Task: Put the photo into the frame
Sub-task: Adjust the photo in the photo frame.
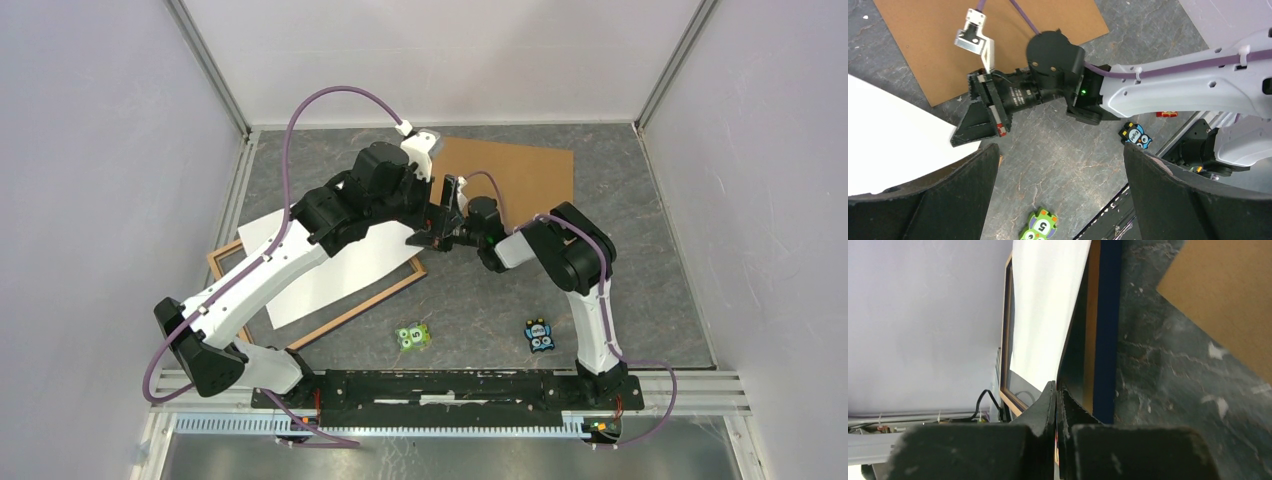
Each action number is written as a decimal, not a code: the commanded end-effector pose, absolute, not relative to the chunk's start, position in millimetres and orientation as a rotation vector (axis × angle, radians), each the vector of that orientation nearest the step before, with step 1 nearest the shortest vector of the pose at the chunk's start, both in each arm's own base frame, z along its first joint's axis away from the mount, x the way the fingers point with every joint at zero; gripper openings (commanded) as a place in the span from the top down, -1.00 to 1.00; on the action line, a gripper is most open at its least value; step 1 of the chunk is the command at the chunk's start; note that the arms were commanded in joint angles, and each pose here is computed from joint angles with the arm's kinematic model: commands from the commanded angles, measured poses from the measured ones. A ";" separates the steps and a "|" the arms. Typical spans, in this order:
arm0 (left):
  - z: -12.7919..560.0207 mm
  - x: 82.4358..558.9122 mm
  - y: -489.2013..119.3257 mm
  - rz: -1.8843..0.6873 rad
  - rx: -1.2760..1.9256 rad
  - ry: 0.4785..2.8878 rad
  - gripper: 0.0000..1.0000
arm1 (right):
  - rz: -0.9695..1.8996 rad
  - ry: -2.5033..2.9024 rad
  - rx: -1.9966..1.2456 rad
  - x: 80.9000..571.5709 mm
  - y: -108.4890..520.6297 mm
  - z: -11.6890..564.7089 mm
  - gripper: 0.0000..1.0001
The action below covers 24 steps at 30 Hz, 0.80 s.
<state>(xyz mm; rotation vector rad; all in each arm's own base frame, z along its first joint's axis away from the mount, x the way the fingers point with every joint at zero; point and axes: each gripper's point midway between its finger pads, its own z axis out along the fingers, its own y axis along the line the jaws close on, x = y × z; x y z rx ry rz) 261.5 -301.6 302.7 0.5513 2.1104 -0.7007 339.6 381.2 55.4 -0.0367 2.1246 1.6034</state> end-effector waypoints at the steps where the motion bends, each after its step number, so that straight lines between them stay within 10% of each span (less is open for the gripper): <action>1: 307.3 266.4 -304.1 -0.672 0.601 2.049 -1.00 | 1.658 2.227 -0.240 330.6 392.7 59.0 1.00; 24: 301.4 261.4 -313.4 -0.725 0.623 2.071 -1.00 | 1.510 2.249 -0.207 307.0 406.9 68.1 1.00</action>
